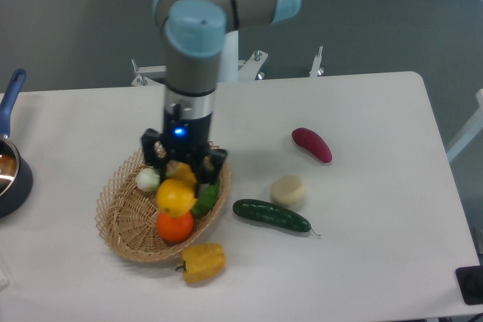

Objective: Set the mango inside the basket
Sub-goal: 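Lower the mango into the basket beside the orange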

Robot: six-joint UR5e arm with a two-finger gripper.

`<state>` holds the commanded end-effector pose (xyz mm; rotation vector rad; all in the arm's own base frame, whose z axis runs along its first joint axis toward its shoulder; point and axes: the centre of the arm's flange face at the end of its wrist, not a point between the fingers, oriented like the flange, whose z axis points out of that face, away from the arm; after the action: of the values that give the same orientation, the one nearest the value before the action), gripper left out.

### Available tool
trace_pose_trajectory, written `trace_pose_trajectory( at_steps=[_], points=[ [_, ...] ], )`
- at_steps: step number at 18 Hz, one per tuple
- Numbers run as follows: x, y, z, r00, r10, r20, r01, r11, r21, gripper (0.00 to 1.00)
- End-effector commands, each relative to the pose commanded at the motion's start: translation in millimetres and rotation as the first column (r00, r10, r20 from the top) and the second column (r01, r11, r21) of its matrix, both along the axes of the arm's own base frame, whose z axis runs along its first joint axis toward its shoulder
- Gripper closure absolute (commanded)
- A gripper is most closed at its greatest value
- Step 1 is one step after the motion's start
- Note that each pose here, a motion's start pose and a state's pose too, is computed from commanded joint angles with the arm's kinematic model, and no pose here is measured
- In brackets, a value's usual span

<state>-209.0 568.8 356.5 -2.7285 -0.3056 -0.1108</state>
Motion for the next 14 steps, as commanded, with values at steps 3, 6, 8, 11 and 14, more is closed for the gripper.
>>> trace_pose_trajectory(
  at_steps=[3, 6, 8, 11, 14],
  points=[
    [19, 6, -8, 1.000, -0.008, 0.020, 0.008, 1.000, -0.015, 0.68],
    [27, 13, -33, 0.999, -0.024, 0.044, 0.026, 0.998, -0.051, 0.68],
    [36, 23, -47, 0.998, -0.037, 0.058, 0.041, 0.997, -0.068, 0.66],
    [38, 26, -59, 0.997, -0.025, 0.075, 0.031, 0.996, -0.085, 0.65],
    [42, 33, -77, 0.995, -0.037, 0.089, 0.046, 0.993, -0.107, 0.65]
  ],
)
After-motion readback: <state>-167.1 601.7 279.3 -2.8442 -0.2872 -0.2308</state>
